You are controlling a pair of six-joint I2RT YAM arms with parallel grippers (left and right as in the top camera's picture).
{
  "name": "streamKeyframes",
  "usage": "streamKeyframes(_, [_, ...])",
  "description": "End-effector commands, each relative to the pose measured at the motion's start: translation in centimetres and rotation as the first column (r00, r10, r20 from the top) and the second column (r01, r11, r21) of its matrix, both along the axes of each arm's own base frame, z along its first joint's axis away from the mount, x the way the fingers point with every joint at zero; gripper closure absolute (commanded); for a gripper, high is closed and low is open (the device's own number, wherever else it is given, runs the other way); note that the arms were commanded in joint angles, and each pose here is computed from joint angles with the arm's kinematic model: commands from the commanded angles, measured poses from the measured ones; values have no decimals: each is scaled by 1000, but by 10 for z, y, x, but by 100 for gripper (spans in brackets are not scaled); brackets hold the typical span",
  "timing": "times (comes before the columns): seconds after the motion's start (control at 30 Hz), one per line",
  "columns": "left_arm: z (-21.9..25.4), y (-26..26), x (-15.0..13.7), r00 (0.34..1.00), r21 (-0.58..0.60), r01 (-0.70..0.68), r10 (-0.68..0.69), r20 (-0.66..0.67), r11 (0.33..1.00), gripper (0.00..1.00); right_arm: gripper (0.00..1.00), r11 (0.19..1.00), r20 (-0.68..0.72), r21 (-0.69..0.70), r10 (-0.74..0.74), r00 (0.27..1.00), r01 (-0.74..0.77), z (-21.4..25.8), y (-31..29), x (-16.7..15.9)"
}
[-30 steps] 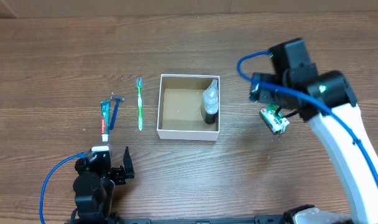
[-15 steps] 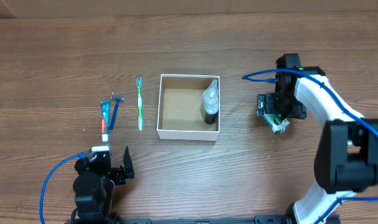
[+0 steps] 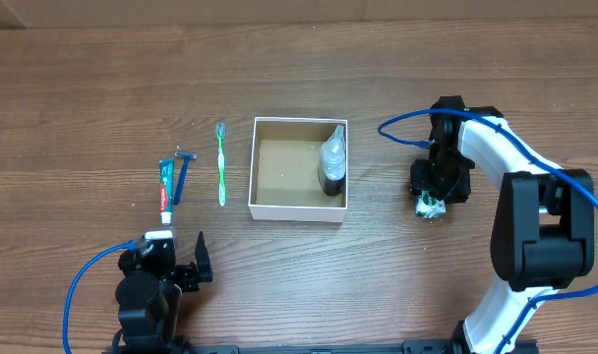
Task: Pack container
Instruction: 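Grasp the green Dettol soap bar with the right gripper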
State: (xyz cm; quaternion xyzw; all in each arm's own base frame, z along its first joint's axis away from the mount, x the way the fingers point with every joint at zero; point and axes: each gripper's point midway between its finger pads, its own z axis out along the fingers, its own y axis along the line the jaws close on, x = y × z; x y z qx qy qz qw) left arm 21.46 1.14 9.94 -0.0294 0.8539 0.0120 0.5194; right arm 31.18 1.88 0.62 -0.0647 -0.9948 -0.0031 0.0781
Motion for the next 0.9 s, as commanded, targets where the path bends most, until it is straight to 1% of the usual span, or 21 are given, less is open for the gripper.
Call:
streamKeyframes(0.0, [-1, -2, 0, 1000, 4, 14, -14, 2, 1000, 0, 39, 1000, 203, 30, -12, 979, 6, 69, 11, 26])
streamKeyframes(0.07, [-1, -2, 0, 1000, 4, 14, -14, 2, 1000, 0, 42, 999, 283, 44, 5, 959, -18, 104, 20, 26])
streamKeyframes(0.1, [-1, -2, 0, 1000, 4, 14, -14, 2, 1000, 0, 45, 997, 340, 67, 23, 940, -48, 129, 31, 22])
streamKeyframes(0.13, [-1, -2, 0, 1000, 4, 14, -14, 2, 1000, 0, 46, 993, 379, 90, 31, 925, -70, 145, 41, 19])
streamKeyframes(0.2, [-1, -2, 0, 1000, 4, 14, -14, 2, 1000, 0, 49, 983, 480, 116, 68, 875, -140, 181, 64, 9])
streamKeyframes(0.23, [-1, -2, 0, 1000, 4, 14, -14, 2, 1000, 0, 48, 981, 530, 101, 89, 843, -167, 198, 72, 4])
streamKeyframes(0.27, [-1, -2, 0, 1000, 4, 14, -14, 2, 1000, 0, 40, 984, 560, 89, 80, 825, -155, 207, 75, 2])
streamKeyframes(0.3, [-1, -2, 0, 1000, 4, 14, -14, 2, 1000, 0, 34, 993, 583, 56, 51, 811, -102, 213, 69, 1])
streamKeyframes(0.37, [-1, -2, 0, 1000, 4, 14, -14, 2, 1000, 0, 29, 998, 564, 34, 19, 826, -47, 203, 57, 7])
streamKeyframes(0.4, [-1, -2, 0, 1000, 4, 14, -14, 2, 1000, 0, 27, 999, 533, 29, -1, 846, -18, 188, 48, 12])
streamKeyframes(0.47, [-1, -2, 0, 1000, 4, 14, -14, 2, 1000, 0, 18, 999, 446, 9, -50, 894, 51, 148, 28, 20])
streamKeyframes(0.5, [-1, -2, 0, 1000, 4, 14, -14, 2, 1000, 0, 17, 998, 421, 4, -62, 905, 67, 137, 23, 22])
streamKeyframes(0.57, [-1, -2, 0, 1000, 4, 14, -14, 2, 1000, 0, 16, 994, 316, 18, -104, 943, 104, 96, 14, 26])
streamKeyframes(0.7, [-1, -2, 0, 1000, 4, 14, -14, 2, 1000, 0, 16, 992, 168, 2, -121, 978, 123, 39, 10, 25])
streamKeyframes(0.8, [-1, -2, 0, 1000, 4, 14, -14, 2, 1000, 0, 16, 992, 128, -7, -124, 984, 126, 20, 10, 25])
streamKeyframes(0.87, [-1, -2, 0, 1000, 4, 14, -14, 2, 1000, 0, 18, 992, 109, -11, -125, 986, 127, 11, 10, 25])
